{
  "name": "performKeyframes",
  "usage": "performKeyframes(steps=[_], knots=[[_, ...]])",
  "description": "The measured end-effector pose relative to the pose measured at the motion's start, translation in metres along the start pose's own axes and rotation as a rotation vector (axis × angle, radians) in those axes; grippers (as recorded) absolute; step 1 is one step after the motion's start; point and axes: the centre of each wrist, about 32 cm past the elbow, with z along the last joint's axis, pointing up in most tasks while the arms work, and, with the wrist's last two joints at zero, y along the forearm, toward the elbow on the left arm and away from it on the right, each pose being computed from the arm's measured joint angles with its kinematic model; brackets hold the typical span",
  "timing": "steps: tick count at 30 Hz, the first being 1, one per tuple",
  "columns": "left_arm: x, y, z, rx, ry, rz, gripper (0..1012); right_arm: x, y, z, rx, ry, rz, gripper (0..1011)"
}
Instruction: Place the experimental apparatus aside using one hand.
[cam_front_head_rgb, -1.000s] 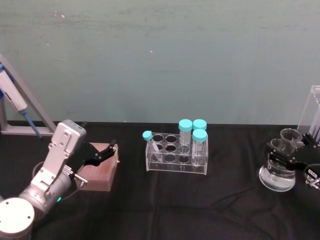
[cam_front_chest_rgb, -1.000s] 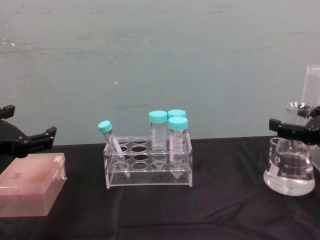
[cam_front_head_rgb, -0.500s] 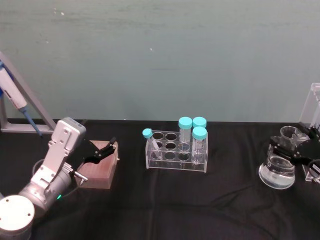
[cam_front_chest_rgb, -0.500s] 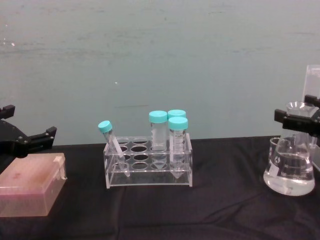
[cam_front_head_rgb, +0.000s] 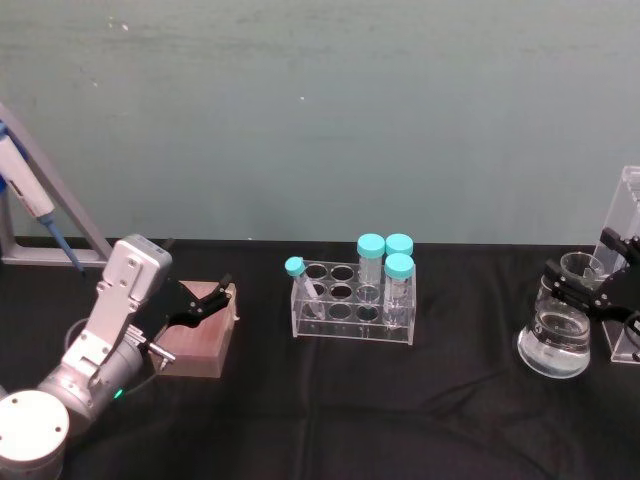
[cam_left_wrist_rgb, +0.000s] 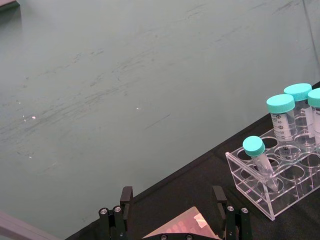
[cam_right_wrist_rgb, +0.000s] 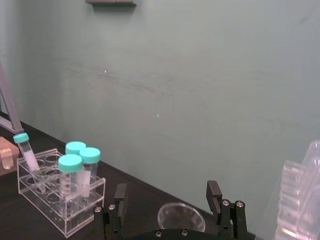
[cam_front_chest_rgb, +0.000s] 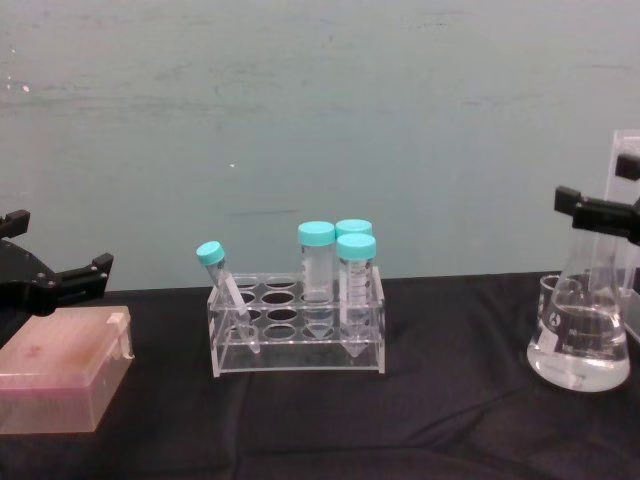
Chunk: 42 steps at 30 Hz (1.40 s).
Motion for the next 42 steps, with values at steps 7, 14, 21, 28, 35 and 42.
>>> performKeyframes(steps=[7,14,21,28,35,42], knots=[[0.0000,0.0000,0.0000,0.000,0.000,0.000,1000,-0.004,-0.002,0.012,0.052,-0.045,0.039,1003],[0.0000,0.0000,0.0000,0.000,0.000,0.000,1000,-0.013,-0.004,0.021,0.100,-0.060,0.149,1003],[0.0000,0.0000,0.0000,0.000,0.000,0.000,1000,-0.025,-0.010,0.025,0.120,-0.028,0.229,1003],[0.0000,0.0000,0.0000,0.000,0.000,0.000,1000,-0.032,-0.022,0.026,0.107,0.020,0.265,1003],[0.0000,0.0000,0.0000,0.000,0.000,0.000,1000,-0.034,-0.041,0.026,0.070,0.049,0.270,1003],[0.0000,0.0000,0.0000,0.000,0.000,0.000,1000,-0.036,-0.062,0.023,0.020,0.068,0.262,1003]])
